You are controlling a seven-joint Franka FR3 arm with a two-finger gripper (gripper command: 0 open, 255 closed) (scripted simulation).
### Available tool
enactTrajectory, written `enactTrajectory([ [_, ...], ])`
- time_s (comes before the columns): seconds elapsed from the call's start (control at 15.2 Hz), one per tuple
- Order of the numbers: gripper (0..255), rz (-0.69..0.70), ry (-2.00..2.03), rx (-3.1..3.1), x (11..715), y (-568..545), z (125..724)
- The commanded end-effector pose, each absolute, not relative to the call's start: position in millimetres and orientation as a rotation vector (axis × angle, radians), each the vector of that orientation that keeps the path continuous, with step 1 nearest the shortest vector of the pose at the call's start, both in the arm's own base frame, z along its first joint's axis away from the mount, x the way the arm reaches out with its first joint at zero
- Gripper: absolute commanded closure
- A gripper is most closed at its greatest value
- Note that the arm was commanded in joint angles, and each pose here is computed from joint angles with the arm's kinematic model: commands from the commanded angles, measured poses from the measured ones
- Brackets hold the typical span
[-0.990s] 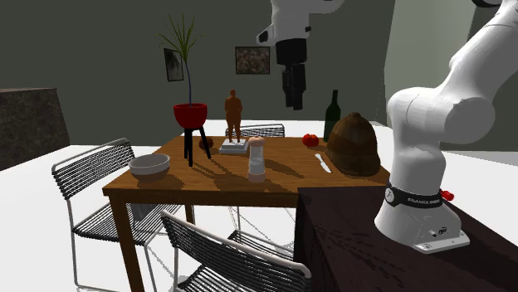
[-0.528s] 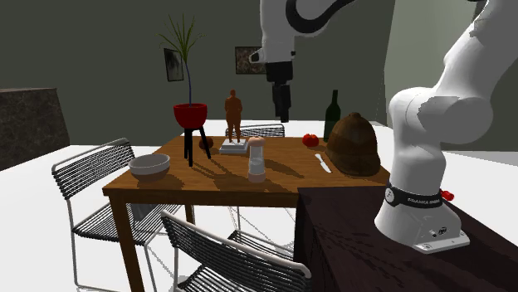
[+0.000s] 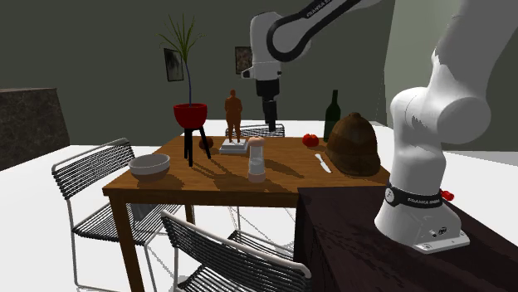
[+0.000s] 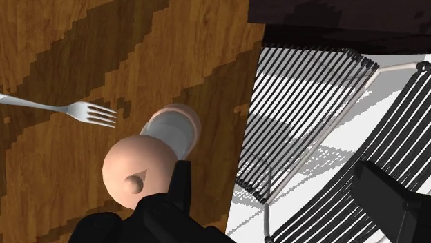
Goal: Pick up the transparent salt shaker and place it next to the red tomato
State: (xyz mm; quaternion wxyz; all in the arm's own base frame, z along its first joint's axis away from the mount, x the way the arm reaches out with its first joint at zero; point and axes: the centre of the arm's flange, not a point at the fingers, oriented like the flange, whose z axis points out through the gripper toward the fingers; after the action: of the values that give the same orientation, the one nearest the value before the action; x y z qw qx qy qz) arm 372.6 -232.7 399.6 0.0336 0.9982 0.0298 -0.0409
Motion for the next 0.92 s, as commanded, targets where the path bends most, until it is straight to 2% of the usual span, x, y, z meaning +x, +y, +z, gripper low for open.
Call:
enactTrajectory([
  [0.0, 0, -0.124, 0.098, 3.051, 381, -251, 387],
  [0.4, 0, -0.124, 0.113, 2.997, 403, -313, 355],
  [0.86, 0, -0.124, 0.113, 2.997, 401, -318, 324],
])
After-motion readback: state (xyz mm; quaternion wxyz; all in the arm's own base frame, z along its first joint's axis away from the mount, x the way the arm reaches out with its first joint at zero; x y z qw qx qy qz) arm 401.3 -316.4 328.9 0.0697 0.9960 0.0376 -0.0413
